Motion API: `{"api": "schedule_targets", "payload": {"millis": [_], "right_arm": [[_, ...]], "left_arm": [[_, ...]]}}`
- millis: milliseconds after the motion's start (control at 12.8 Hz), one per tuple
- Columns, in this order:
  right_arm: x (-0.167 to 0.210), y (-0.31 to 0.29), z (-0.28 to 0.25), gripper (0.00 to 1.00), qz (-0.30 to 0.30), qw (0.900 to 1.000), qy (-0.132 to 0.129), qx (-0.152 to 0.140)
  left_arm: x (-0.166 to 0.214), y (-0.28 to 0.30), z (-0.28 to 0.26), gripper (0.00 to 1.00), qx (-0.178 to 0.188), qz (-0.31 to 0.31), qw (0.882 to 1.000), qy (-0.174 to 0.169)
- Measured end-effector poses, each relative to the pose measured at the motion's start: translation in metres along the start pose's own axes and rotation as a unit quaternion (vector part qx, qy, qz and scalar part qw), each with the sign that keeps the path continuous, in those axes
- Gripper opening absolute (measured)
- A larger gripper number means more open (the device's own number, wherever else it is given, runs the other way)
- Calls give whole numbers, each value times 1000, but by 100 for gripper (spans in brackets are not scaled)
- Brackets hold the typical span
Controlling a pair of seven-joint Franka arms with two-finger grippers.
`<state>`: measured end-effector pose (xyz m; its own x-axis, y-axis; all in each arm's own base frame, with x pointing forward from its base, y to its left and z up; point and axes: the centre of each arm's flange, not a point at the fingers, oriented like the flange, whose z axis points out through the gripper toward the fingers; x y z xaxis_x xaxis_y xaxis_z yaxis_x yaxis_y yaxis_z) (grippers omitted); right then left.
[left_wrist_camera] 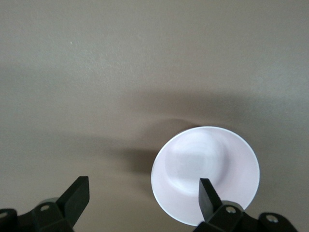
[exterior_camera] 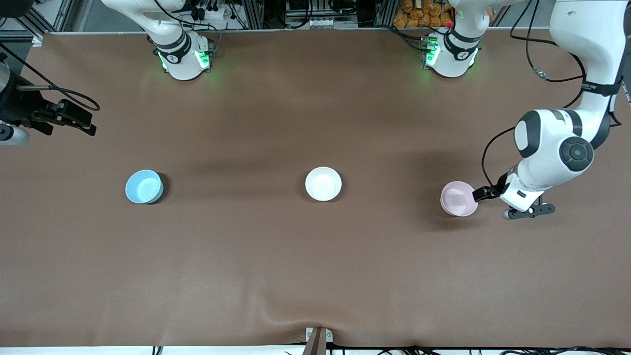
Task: Stack pink and blue bowls on white bowl
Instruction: 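Move the left gripper down over the pink bowl rim, then close the left gripper on the pink bowl rim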
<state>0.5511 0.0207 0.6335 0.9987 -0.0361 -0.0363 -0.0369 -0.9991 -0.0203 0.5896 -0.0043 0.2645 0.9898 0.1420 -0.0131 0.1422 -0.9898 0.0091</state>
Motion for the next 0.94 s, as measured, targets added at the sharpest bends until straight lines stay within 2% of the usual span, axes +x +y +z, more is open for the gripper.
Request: {"api": "schedule_targets", "payload": {"millis": [312,468,546,703,781,859,937], "right_arm": [[0,0,0,100,0,1000,0,0],[0,0,0,100,0,1000,0,0],[0,0,0,100,0,1000,0,0],[0,0,0,100,0,1000,0,0],[0,0,0,100,0,1000,0,0],[0,0,0,100,0,1000,0,0],[0,0,0,100,0,1000,0,0]], "left_arm": [[-10,-1,18,100,2,1,1000,-16],[-14,0,29,96,2,1,1000,-25],[-16,0,35,90,2,2,1000,-29],[-18,2,46,65,2,3,999,-37],[-19,2,50,58,2,4,999,-40],[-19,2,54,58,1,4,999,-40],[-19,2,58,50,1,4,999,-41]]}}
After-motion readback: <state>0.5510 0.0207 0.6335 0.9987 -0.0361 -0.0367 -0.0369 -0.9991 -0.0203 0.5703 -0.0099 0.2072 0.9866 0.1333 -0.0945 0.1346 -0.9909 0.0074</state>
